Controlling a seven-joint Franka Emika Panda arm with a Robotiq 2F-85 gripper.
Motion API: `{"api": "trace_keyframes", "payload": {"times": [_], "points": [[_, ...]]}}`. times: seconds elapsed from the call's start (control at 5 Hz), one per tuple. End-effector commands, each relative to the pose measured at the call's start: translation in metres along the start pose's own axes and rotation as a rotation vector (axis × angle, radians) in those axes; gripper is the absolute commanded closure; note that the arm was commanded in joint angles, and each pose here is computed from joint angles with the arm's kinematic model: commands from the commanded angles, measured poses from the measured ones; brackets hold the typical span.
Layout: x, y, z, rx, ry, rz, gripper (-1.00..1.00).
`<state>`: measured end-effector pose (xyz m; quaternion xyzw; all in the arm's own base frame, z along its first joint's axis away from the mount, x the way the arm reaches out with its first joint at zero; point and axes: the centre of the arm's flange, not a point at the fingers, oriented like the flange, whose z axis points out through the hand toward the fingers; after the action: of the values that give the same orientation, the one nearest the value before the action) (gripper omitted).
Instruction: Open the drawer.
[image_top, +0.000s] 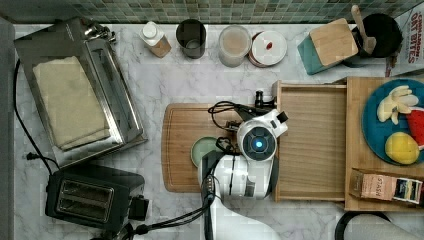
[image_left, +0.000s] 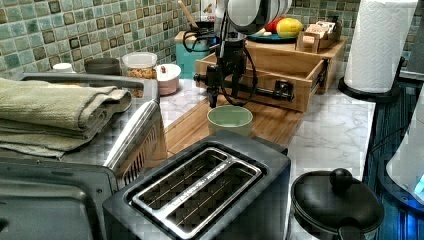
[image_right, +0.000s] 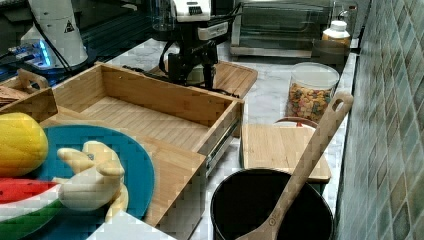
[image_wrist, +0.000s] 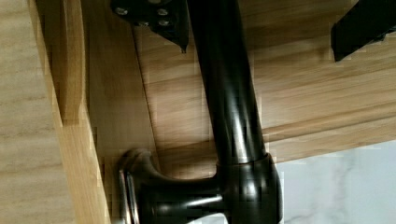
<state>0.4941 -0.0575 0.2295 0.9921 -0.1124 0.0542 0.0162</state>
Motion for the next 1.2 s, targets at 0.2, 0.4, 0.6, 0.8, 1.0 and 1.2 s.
{"api": "trace_keyframes", "payload": {"times": [0.2,0.4,0.6,0.8,1.0,1.2], "points": [[-0.0368,-0.1501,-0.0074,-0.009,0.013,0.025,-1.0],[-0.0344,-0.1546,-0.0131,-0.011,0.03,0.083,-1.0],[-0.0343,-0.1546,-0.0132,-0.011,0.03,0.083,-1.0],[-0.0342,-0.1546,-0.0132,-0.011,0.03,0.083,-1.0],[-0.0342,-0.1547,-0.0132,-0.011,0.03,0.083,-1.0],[-0.0342,-0.1546,-0.0132,-0.011,0.03,0.083,-1.0]]}}
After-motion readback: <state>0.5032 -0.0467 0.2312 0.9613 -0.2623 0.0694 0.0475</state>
